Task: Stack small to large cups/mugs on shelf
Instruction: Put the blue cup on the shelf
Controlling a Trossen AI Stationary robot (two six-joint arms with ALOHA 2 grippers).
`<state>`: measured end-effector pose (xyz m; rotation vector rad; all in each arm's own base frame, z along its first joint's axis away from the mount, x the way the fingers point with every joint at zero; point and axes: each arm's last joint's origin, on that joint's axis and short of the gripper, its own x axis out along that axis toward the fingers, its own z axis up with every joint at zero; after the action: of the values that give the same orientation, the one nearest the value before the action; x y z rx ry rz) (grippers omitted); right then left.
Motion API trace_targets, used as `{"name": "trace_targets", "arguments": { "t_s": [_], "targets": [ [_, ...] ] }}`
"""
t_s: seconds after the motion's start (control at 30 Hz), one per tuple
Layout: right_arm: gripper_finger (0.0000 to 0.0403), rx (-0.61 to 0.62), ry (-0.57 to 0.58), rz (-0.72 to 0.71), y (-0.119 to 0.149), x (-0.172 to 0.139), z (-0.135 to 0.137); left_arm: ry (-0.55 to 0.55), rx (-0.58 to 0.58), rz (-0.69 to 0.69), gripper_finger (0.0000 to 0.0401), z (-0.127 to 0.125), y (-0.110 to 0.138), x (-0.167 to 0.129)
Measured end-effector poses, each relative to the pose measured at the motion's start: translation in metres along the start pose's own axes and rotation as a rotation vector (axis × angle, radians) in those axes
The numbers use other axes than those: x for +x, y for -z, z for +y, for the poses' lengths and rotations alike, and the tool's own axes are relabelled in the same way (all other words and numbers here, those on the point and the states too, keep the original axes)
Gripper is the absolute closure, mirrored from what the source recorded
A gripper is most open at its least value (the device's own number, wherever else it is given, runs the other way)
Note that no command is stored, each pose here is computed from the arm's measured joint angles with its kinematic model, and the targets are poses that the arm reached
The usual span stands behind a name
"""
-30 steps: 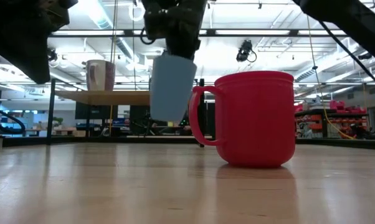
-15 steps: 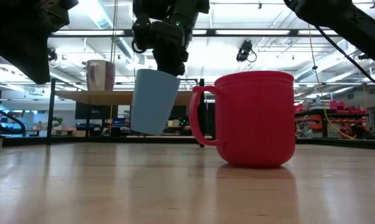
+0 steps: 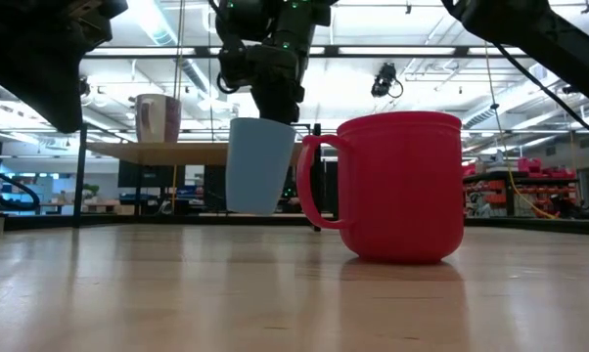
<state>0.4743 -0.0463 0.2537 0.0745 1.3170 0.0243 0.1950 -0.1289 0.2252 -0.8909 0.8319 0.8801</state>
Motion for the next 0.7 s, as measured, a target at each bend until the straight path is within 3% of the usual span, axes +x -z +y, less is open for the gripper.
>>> {"name": "trace_targets", "arguments": {
  "t_s": [0.7],
  "targets": [
    [0.0394, -0.012, 0.031, 0.080, 0.009, 0.021, -0.002, -0.001, 0.004, 0.000, 0.0361, 0.000, 0.000, 0.000]
  ]
}}
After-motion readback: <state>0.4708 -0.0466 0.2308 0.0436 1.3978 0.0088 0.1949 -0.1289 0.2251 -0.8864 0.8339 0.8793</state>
